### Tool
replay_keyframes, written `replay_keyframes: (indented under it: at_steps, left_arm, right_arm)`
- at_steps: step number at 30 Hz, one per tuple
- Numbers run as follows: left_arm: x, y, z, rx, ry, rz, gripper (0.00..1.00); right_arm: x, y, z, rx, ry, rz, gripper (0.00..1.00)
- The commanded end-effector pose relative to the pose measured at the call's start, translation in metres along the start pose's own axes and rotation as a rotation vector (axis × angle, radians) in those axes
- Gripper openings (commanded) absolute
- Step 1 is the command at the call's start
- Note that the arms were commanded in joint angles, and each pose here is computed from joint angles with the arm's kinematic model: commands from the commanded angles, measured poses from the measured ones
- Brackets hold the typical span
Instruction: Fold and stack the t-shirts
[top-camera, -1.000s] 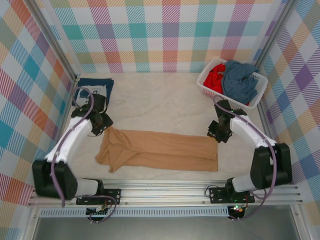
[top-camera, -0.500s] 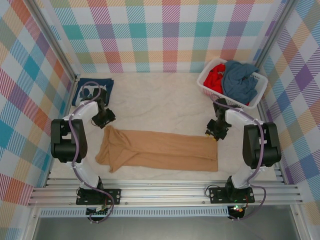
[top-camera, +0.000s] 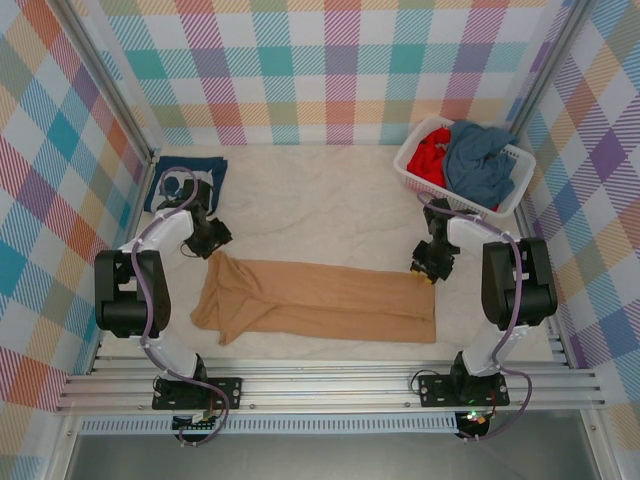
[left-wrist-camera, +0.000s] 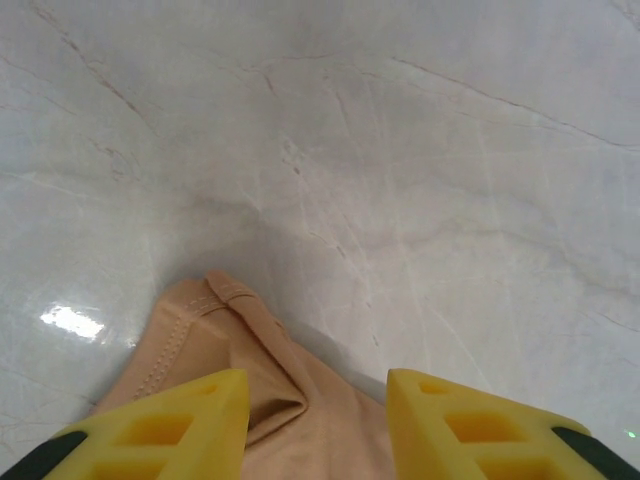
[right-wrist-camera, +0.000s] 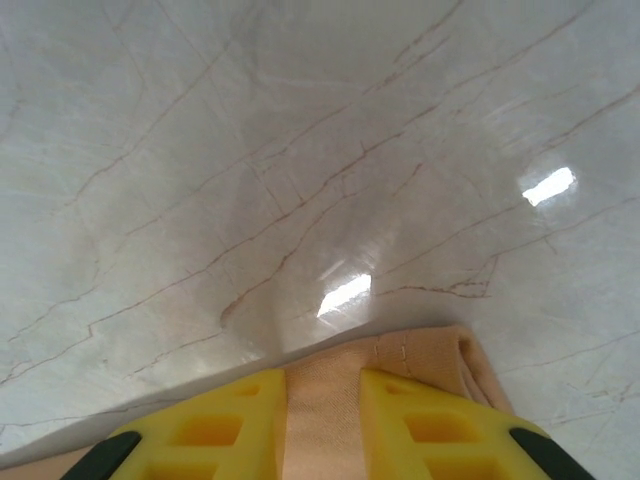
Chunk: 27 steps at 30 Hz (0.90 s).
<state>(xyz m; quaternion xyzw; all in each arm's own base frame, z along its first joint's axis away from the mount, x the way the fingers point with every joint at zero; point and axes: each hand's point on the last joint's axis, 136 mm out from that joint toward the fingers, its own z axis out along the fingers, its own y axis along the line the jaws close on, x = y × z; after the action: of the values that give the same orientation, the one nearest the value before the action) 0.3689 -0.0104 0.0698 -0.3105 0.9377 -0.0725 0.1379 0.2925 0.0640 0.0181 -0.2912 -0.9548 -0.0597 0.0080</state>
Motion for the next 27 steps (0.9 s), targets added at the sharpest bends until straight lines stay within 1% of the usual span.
replay_keyframes:
  at_steps: [1, 3, 5, 7, 9, 11, 13, 16, 19, 22, 23, 27]
  left_arm:
    - [0.009, 0.002, 0.007, 0.003, 0.039, 0.013, 0.36]
    - [0.011, 0.01, 0.009, -0.045, 0.053, 0.018, 0.3]
    - [0.012, 0.015, 0.009, -0.07, 0.057, 0.027, 0.29]
    - [0.014, 0.021, 0.005, -0.098, 0.054, 0.033, 0.3]
    - [0.014, 0.028, 0.0, -0.13, 0.042, 0.035, 0.37]
    - [0.015, 0.027, -0.002, -0.119, 0.038, 0.036, 0.39]
    - [0.018, 0.024, 0.001, -0.1, 0.047, 0.03, 0.39]
    - [0.02, 0.021, 0.011, -0.085, 0.064, 0.02, 0.35]
    - [0.018, 0.022, 0.016, -0.093, 0.052, 0.019, 0.29]
    - [0.01, 0.024, 0.013, -0.112, 0.023, 0.023, 0.09]
    - [0.008, 0.025, 0.01, -0.123, 0.012, 0.024, 0.05]
    - [-0.003, 0.026, 0.001, -0.137, -0.027, 0.034, 0.0]
  right_arm:
    - [-0.005, -0.001, 0.0, 0.017, -0.004, -0.018, 0.26]
    - [-0.004, -0.002, 0.001, 0.021, 0.0, -0.015, 0.25]
    - [-0.004, -0.003, 0.001, 0.022, -0.001, -0.013, 0.25]
    - [-0.004, -0.003, 0.001, 0.026, -0.001, -0.015, 0.25]
    - [-0.004, -0.003, 0.001, 0.026, -0.002, -0.015, 0.25]
    - [-0.004, -0.003, 0.001, 0.028, 0.0, -0.016, 0.25]
    - [-0.005, -0.003, 0.002, 0.027, 0.002, -0.017, 0.25]
    - [-0.005, -0.003, 0.003, 0.028, 0.007, -0.017, 0.25]
    - [-0.005, -0.002, 0.003, 0.027, 0.006, -0.018, 0.25]
    - [-0.005, -0.003, 0.003, 0.039, 0.009, -0.018, 0.25]
    - [-0.005, -0.005, 0.003, 0.047, 0.009, -0.02, 0.25]
    - [-0.005, -0.011, 0.005, 0.085, 0.014, -0.018, 0.23]
